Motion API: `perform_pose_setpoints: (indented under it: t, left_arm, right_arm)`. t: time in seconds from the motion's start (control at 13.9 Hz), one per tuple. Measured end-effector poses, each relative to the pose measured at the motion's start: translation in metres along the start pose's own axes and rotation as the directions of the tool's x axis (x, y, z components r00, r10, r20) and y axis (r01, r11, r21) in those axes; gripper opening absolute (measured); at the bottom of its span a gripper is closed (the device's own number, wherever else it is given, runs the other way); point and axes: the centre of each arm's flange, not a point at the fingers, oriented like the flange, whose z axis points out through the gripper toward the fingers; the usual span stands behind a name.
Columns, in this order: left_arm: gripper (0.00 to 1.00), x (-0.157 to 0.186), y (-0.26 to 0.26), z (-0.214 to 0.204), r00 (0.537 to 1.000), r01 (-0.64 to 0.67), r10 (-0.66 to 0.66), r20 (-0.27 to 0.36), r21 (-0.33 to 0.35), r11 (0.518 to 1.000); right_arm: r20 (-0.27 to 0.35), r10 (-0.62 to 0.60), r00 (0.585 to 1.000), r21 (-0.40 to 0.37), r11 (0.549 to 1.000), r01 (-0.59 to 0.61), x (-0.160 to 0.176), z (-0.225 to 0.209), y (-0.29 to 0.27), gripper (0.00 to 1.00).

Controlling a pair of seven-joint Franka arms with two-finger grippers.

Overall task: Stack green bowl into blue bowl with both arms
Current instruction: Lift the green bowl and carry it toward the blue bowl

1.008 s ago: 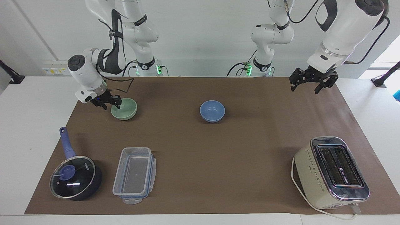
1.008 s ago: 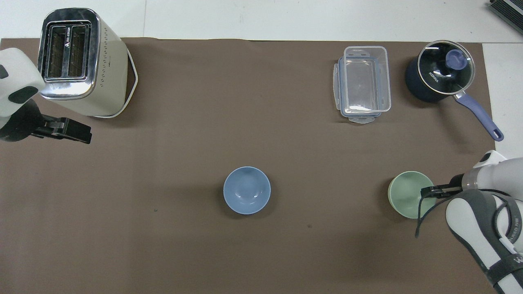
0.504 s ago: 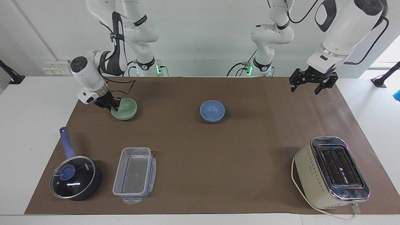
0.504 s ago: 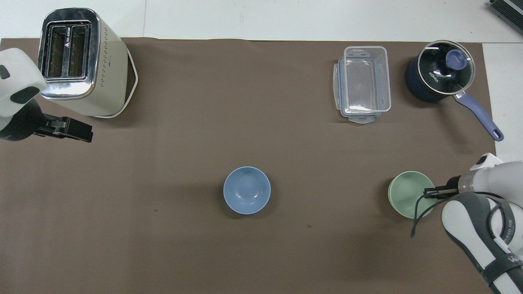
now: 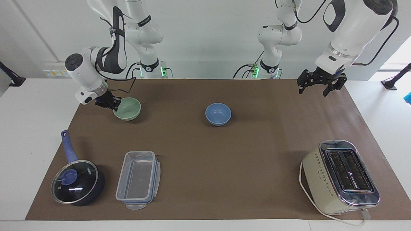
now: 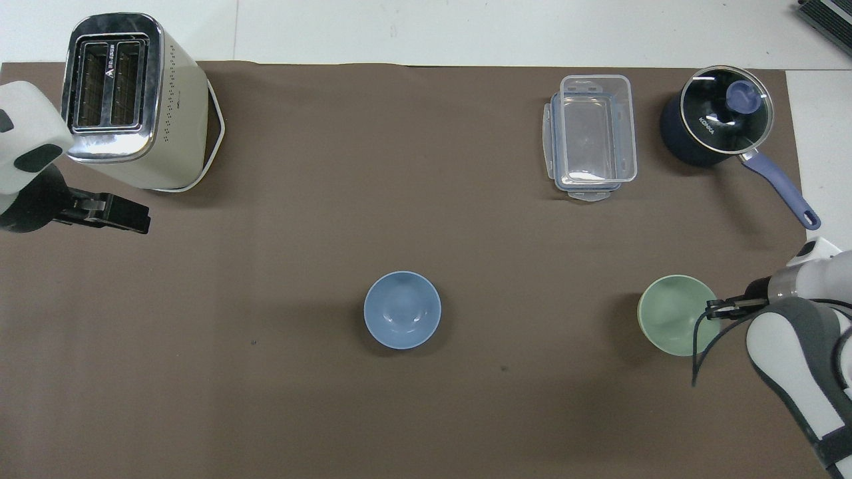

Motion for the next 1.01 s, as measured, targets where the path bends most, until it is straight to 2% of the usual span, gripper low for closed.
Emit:
perform_pose_setpoints:
  t: [0.22, 0.5, 1.01]
  left_arm:
    - [1.0, 0.0, 0.0, 0.0, 1.0, 0.0, 0.0, -0.002, 0.0, 1.0]
    - [1.0, 0.0, 0.0, 0.0, 1.0, 0.0, 0.0, -0.002, 0.0, 1.0]
    - [1.0, 0.0, 0.001, 0.0, 1.0, -0.002, 0.002, -0.002, 0.0, 1.0]
  right_arm:
    - [-0.009, 0.006, 1.0, 0.057, 0.998, -0.006, 0.005, -0.045, -0.012, 0.05]
    - [-0.008, -0.001, 1.0, 0.077, 0.997, 0.002, 0.017, -0.093, -0.053, 0.05]
    - [-0.005, 0.074, 0.997, 0.042, 0.996, -0.073, 0.023, -0.107, -0.168, 0.05]
